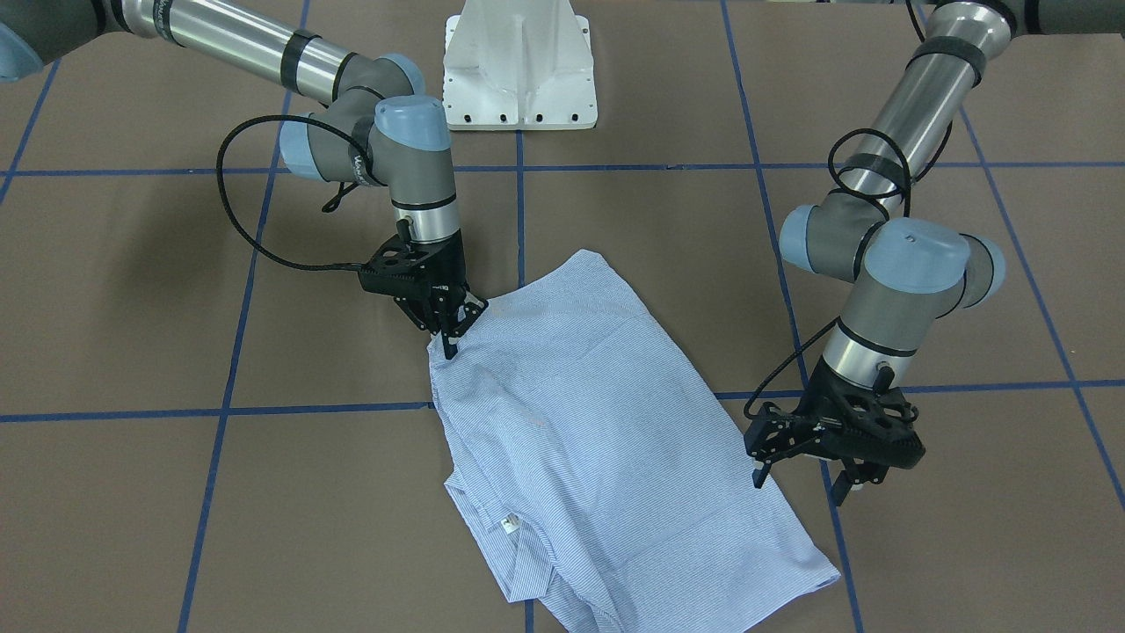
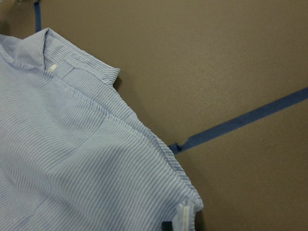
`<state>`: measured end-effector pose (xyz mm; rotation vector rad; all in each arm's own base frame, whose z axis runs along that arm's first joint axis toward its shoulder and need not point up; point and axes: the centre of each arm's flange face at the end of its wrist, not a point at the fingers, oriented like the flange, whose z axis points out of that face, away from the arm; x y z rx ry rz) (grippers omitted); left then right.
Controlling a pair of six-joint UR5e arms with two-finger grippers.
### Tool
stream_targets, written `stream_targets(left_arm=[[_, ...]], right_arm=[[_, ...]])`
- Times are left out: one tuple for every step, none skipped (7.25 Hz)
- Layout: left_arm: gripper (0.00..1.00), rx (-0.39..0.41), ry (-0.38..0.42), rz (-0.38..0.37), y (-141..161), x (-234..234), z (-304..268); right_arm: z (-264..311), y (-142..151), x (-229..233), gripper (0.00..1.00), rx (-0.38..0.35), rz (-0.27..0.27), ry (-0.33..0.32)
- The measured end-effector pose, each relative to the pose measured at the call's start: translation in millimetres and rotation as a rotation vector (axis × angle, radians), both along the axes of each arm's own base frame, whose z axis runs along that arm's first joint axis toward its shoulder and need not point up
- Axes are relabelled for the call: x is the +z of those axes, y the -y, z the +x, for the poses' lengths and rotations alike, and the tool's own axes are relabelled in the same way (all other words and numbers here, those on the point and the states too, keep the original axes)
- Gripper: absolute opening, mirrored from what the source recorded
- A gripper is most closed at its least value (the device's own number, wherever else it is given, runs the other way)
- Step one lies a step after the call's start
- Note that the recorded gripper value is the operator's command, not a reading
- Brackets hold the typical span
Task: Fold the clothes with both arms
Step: 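Grasp the shirt's other near corner with the left gripper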
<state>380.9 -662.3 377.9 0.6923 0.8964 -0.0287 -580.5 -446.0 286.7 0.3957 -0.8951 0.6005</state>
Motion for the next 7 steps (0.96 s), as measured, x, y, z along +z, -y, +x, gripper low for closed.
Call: stream_targets(left_arm=[[1.00,0.014,-0.051,-0.022,-18.3,-5.0,-7.2],[1.00,0.042,-0.116,-0.048,-47.7,-12.1,-16.1],[1.00,0.089,-0.176,-0.059,-91.2,-21.8,-19.4],[1.00,0.136,-0.236,-0.079,-141.2,-32.6,-17.5],[1.00,0.161,-0.305,-0.131,-188.0,-44.1,-12.1],[1.00,0.152,-0.367,-0.207,-226.7,-50.7,3.5],[1.00,0.126,-0.402,-0.279,-258.7,-49.4,27.9]], right_arm=[[2.9,-1.9,-6.9,0.00,-0.001,0.007,0.013],[6.4,-6.1,-16.1,0.00,-0.004,0.012,0.026],[9.4,-13.1,-26.5,0.00,-0.010,0.014,0.030],[12.3,-19.3,-35.6,0.00,-0.016,0.016,0.034],[14.4,-23.0,-41.4,0.00,-0.019,0.018,0.037],[16.8,-24.9,-46.2,0.00,-0.021,0.021,0.043],[19.7,-26.6,-51.0,0.00,-0.022,0.024,0.050]])
